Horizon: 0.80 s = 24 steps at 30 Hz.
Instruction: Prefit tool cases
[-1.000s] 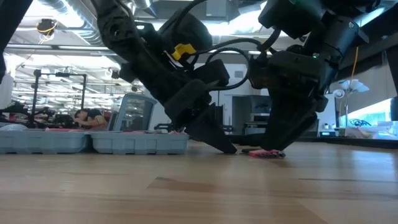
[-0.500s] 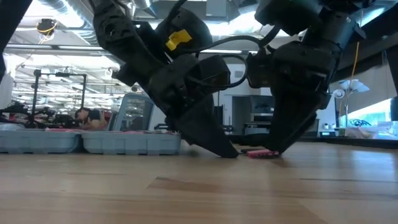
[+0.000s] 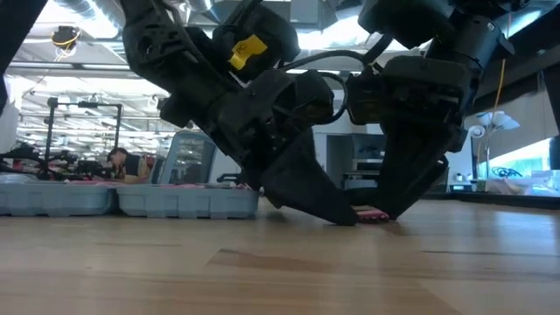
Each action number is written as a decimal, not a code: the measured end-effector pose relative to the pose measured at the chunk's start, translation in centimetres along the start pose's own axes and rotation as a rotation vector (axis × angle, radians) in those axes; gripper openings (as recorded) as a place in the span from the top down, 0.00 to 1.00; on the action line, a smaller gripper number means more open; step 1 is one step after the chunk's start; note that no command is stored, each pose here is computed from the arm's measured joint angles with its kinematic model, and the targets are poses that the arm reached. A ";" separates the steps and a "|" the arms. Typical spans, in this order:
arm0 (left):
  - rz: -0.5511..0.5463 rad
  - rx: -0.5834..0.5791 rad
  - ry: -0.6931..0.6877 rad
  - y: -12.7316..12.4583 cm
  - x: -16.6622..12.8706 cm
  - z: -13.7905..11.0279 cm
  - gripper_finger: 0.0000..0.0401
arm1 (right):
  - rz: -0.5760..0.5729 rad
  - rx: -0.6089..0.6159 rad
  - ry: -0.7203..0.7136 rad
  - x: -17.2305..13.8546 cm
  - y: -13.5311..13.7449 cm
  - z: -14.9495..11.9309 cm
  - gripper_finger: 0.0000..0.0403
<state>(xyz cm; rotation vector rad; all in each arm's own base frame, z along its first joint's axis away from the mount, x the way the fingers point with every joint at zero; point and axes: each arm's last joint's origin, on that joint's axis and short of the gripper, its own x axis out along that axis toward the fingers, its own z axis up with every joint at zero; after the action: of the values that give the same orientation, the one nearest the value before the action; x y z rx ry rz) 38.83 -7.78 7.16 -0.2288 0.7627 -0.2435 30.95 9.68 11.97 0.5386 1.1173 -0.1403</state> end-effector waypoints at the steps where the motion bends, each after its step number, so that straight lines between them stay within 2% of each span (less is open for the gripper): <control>1: -0.014 0.012 0.009 -0.1 -0.4 0.2 1.00 | -0.001 -0.011 0.001 0.0 0.0 0.0 0.44; 2: -0.014 0.022 0.019 -0.2 -0.8 0.5 1.00 | -0.001 -0.018 0.001 0.0 0.0 0.0 0.44; 7: 0.125 0.102 0.027 0.3 -2.0 1.1 1.00 | -0.008 -0.020 -0.004 0.0 0.0 0.0 0.44; 12: 0.157 0.134 -0.005 1.8 -1.3 0.9 1.00 | -0.012 -0.019 -0.012 0.0 0.0 0.0 0.44; 16: 0.167 0.112 -0.062 2.7 -0.6 0.9 1.00 | -0.017 -0.018 -0.020 0.0 0.0 0.1 0.44; 24: 0.174 0.161 -0.090 1.9 0.0 0.6 1.00 | 0.002 -0.015 -0.056 0.1 0.1 0.3 0.44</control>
<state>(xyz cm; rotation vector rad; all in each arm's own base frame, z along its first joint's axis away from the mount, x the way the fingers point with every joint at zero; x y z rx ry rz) 39.52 -5.92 6.99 -0.0208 0.6661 -0.1281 31.26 9.65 12.03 0.5197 1.0621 -0.1442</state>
